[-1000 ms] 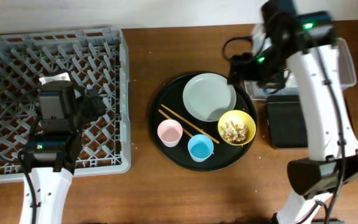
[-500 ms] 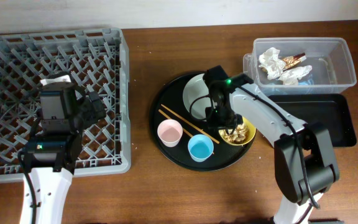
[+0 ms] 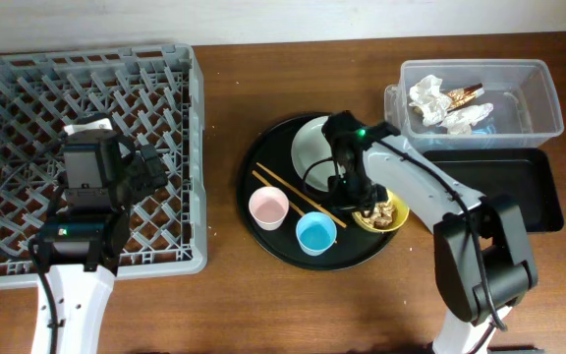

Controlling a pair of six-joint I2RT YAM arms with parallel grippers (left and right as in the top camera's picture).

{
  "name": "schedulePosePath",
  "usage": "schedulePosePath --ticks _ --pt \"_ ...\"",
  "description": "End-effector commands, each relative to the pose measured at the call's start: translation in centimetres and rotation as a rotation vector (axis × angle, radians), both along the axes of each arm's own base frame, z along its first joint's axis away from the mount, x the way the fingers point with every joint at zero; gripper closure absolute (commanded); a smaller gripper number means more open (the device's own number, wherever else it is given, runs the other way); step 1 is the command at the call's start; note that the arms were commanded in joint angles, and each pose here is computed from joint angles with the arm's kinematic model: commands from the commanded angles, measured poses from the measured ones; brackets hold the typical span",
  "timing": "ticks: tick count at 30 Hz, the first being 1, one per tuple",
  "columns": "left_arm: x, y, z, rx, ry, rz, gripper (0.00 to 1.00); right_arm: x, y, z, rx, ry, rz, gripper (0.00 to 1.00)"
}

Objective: Sort waste into correct bins and load items into the dishwasher rack
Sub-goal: 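Tip the yellow bowl's food scraps onto the black tray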

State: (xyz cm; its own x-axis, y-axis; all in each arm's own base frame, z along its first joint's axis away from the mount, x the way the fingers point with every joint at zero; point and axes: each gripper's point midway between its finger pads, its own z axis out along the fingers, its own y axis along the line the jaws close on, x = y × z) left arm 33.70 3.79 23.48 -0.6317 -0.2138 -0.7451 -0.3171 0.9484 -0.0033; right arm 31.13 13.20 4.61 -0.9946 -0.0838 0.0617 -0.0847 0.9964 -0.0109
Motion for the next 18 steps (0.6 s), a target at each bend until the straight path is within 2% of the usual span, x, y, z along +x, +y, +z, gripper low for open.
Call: schedulePosePath --ticks 1,5,8,14,18 --pt "0.1 0.3 0.3 0.0 -0.008 0.022 0.01 1.5 0.7 6.4 0.039 -0.097 0.01 0.96" --pt "0.1 0.3 0.3 0.0 -0.008 0.022 0.01 1.4 -1.0 16.1 0.159 -0.259 0.034 0.96" --pt "0.1 0.3 0.3 0.0 -0.008 0.022 0.01 1.0 -6.0 19.7 0.248 -0.345 -0.029 0.96" --pt "0.1 0.3 0.3 0.0 -0.008 0.022 0.01 3.0 -11.9 21.4 0.587 -0.515 -0.017 0.96" --pt "0.1 0.3 0.3 0.0 -0.008 0.022 0.01 3.4 -15.4 19.4 0.803 -0.627 -0.117 0.96"
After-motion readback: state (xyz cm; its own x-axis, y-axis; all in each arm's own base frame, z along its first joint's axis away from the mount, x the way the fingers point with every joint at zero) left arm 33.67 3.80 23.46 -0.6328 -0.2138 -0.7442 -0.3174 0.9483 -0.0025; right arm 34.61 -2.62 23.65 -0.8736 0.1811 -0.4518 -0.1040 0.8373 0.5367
